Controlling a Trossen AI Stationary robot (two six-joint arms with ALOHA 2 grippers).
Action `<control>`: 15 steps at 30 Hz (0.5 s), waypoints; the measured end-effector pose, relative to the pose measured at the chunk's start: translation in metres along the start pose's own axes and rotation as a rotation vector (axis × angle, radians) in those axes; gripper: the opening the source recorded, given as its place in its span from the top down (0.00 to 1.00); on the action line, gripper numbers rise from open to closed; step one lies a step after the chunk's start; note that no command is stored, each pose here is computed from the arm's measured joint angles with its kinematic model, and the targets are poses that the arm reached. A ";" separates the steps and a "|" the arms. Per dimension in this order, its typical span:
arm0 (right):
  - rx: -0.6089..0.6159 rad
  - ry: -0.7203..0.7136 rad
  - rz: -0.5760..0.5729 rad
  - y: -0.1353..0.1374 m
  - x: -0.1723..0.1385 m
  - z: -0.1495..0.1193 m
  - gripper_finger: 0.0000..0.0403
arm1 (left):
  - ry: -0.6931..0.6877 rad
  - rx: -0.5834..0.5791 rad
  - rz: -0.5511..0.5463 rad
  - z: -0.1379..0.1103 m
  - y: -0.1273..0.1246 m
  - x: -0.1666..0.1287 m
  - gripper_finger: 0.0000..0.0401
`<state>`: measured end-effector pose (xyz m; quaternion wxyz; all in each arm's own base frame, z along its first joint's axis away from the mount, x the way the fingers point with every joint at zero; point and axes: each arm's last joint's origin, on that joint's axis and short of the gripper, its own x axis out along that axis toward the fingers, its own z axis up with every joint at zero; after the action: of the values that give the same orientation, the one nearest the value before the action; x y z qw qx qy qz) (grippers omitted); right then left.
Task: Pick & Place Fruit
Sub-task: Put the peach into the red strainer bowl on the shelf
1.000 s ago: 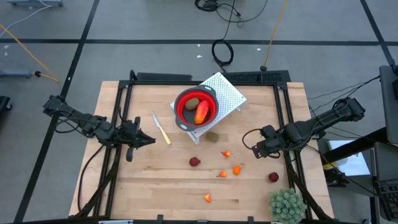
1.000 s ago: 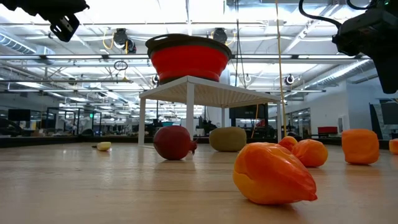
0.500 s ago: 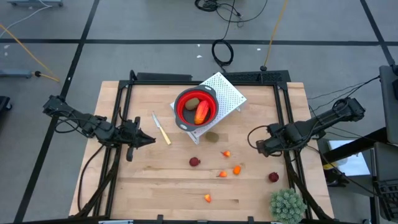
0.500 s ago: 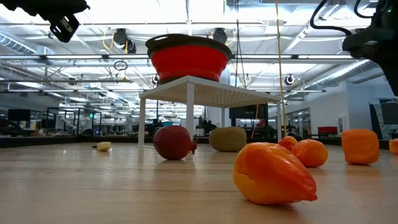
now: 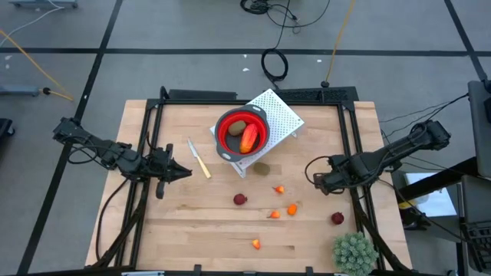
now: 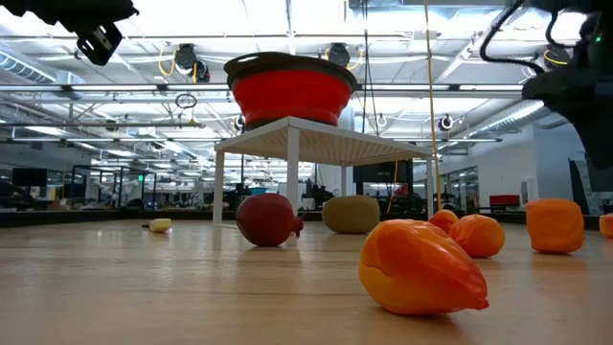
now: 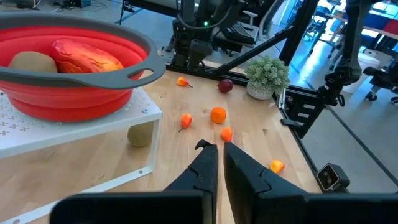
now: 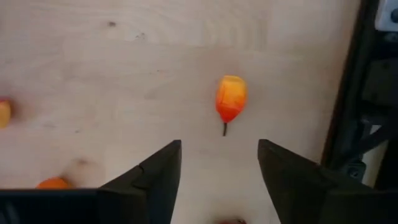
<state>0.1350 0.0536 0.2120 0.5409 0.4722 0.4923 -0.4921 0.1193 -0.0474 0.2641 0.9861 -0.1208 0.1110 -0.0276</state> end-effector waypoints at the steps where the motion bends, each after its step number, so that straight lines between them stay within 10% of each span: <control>1: 0.021 -0.003 -0.008 -0.001 0.003 0.000 0.48 | 0.000 0.000 0.000 0.000 0.000 0.000 0.95; 15: 0.070 -0.009 -0.026 -0.001 0.018 0.006 0.51 | -0.001 -0.002 0.000 0.000 0.000 0.000 0.94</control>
<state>0.1348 0.0464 0.1944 0.5197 0.4820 0.4783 -0.5185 0.1193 -0.0474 0.2644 0.9860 -0.1217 0.1105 -0.0275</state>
